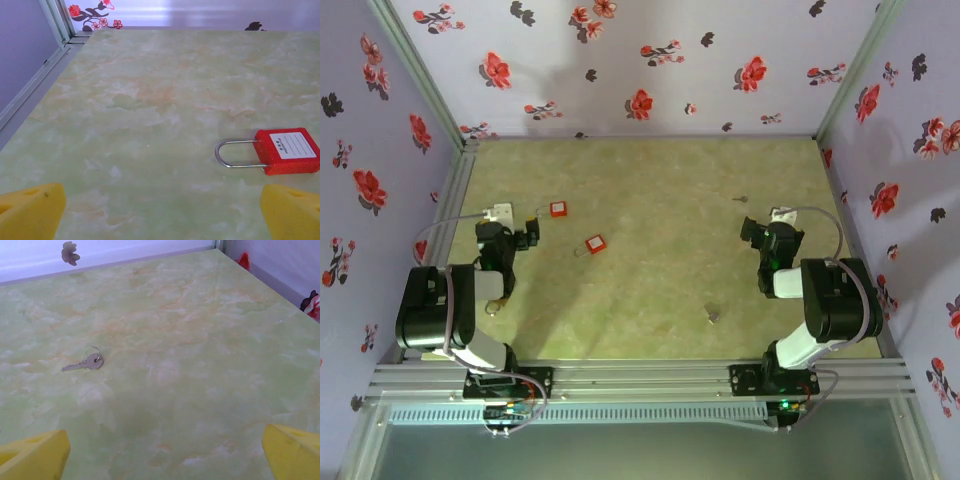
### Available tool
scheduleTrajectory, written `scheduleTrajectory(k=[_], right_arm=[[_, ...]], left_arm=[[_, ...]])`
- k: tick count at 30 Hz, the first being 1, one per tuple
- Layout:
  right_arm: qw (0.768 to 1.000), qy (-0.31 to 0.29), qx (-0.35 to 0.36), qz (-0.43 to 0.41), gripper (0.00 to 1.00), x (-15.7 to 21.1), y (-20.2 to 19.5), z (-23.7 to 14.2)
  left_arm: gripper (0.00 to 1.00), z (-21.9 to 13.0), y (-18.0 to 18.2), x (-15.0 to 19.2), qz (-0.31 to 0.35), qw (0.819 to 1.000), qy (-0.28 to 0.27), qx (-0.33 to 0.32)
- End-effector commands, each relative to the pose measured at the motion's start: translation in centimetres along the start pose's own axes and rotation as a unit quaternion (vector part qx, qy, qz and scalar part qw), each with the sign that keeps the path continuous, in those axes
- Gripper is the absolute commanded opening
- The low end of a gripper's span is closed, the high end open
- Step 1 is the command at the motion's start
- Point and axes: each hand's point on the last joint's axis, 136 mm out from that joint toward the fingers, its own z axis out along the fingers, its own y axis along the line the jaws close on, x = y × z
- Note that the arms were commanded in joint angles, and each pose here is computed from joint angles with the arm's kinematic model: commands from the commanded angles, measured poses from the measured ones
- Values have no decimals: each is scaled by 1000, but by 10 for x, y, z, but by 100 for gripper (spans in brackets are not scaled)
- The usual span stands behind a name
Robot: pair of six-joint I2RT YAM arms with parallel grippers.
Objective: Unlock with the key
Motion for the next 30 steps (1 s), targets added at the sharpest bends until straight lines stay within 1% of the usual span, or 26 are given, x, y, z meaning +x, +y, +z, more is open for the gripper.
scheduleTrajectory(k=[1, 19, 21, 24, 26, 30], right_arm=[[1000, -19, 8, -1, 99, -11, -2, -1], [1000, -18, 1, 3, 99, -11, -1, -1], [1000, -20, -3, 0, 99, -13, 0, -1], [1000, -15, -14, -5, 99, -19, 5, -4], [1000, -14, -20, -7, 99, -27, 7, -9], [998, 27, -48, 8, 99, -38, 18, -28]], left_arm=[[100, 1, 1, 0, 1, 1000, 1, -6], [100, 1, 1, 0, 1, 1000, 1, -5], [100, 0, -2, -1, 4, 1000, 1, 5], [100, -3, -9, -5, 14, 1000, -3, 18], [100, -8, -9, -14, 18, 1000, -10, 19], [100, -28, -13, -40, 28, 999, -19, 18]])
